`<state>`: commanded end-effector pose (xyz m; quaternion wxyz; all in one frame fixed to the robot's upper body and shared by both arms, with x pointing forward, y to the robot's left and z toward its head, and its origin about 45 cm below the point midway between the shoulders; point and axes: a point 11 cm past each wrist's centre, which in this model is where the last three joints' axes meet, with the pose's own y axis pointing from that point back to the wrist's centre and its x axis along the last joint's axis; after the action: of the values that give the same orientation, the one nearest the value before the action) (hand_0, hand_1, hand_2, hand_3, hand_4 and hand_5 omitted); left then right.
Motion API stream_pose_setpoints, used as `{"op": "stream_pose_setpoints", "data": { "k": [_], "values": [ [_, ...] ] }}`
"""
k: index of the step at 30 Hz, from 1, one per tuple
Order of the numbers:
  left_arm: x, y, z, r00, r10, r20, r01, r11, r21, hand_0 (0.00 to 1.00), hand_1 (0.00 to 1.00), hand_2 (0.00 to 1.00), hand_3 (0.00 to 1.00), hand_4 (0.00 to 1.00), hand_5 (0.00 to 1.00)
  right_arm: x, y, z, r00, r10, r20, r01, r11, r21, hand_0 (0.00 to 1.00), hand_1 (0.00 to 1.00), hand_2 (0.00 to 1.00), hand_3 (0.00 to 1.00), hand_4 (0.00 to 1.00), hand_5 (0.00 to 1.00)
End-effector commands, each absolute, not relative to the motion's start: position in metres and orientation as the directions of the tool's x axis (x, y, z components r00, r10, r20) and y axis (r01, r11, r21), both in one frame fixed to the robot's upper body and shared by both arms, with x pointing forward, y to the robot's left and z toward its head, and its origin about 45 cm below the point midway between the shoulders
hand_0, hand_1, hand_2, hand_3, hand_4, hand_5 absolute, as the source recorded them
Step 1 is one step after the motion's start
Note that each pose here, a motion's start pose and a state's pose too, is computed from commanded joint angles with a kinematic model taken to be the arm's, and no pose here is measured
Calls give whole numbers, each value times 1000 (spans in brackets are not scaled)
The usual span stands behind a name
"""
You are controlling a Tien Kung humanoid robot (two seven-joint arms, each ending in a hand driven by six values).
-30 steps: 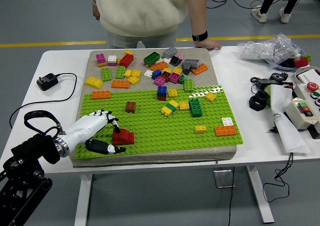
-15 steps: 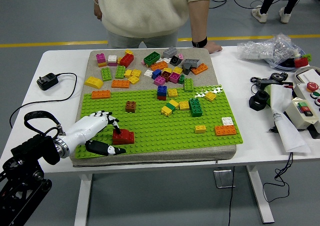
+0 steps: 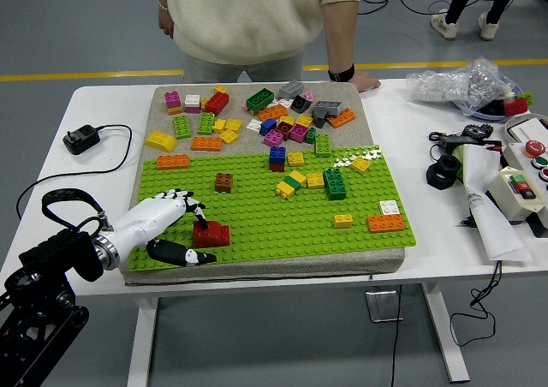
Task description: Pick up the brick,pile it on top of brick,press brick,pick up the brick,pile it on top of brick,press brick
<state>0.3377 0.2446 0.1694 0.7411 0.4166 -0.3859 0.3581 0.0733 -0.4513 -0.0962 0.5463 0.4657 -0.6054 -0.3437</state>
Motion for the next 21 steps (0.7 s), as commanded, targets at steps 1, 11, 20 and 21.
{"op": "stream_pose_setpoints", "data": {
  "k": [1,11,20,21],
  "values": [
    [338,245,170,444,210,871,-853,396,340,998,988,866,596,998,565,73,-451,-96,31,-939,341,-187,330,925,762,677,722,744,998,687],
    [338,245,173,435,217,874,-858,396,328,998,986,861,596,998,565,72,-450,-97,34,-940,340,-185,328,926,762,677,721,743,998,688],
    [341,247,183,409,234,882,-869,396,298,998,986,856,596,998,562,72,-450,-97,36,-940,339,-185,327,927,762,677,721,743,998,688],
    [341,247,183,409,234,882,-869,396,298,998,983,852,599,998,562,72,-450,-97,36,-940,339,-185,327,927,762,677,721,743,998,688]
  ]
}}
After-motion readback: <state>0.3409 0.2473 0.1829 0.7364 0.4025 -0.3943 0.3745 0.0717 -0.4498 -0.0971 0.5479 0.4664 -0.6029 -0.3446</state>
